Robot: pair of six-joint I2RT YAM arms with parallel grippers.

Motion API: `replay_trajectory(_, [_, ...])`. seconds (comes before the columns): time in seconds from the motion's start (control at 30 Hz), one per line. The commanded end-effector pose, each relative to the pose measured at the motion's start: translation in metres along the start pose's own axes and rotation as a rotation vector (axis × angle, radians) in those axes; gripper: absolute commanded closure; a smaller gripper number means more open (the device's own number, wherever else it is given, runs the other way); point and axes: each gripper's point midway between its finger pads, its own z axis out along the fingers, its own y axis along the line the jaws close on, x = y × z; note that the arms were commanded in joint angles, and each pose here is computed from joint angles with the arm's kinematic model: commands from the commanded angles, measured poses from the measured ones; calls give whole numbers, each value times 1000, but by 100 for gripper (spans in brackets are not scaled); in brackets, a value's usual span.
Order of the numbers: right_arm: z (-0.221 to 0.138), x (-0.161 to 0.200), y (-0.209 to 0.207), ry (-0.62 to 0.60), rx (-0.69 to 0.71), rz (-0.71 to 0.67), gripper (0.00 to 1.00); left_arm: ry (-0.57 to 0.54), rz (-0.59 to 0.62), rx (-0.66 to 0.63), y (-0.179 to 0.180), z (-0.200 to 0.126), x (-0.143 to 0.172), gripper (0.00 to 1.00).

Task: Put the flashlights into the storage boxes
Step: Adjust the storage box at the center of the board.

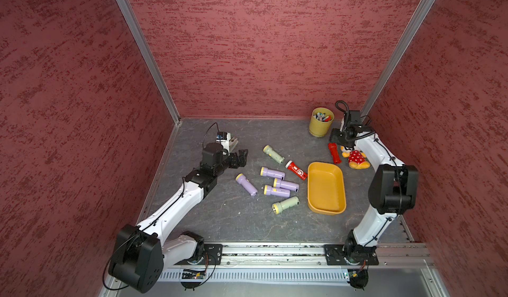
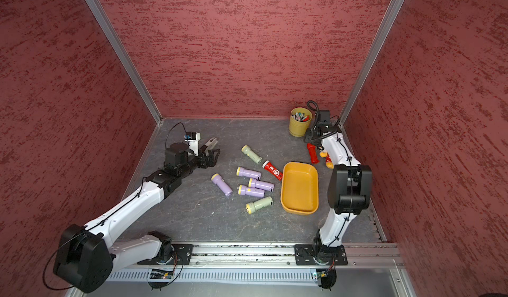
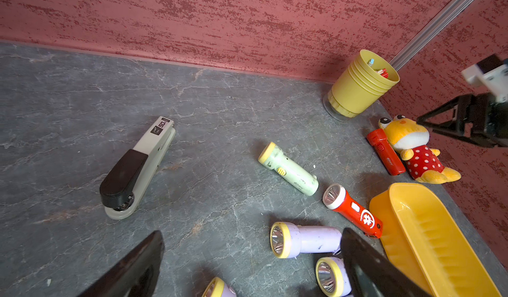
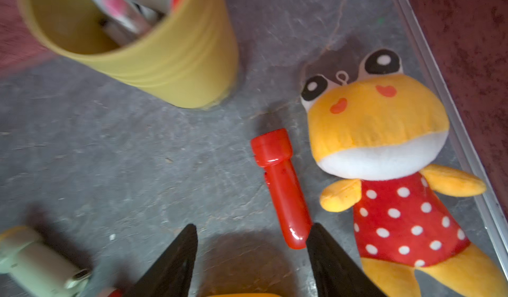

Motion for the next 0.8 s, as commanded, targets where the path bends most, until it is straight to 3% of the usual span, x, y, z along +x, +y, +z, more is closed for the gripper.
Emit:
replay_trajectory(0.0, [8,2,-14,30,24,-32,37,-5,15,-12,2,-3,-4,1])
replay_trajectory(0.13, [2,19,-1,91,-61,-4,36,19,12,-15,3,-1,1,1])
replay_trajectory(0.33, [-53,59,50,123,-240,64,31,48,-10,-20,5,5,10,1])
replay_trajectory(0.43, [-63,92,69,165,-233,-19,30,52,-14,-17,5,7,14,1])
replay_trajectory(0.57, [-65,127,90,210,-275,-255,33,60,-15,-9,4,11,16,1])
replay_trajectory(0.77, [-45,167,95,372,-243,-320,33,71,-10,-15,5,10,19,1])
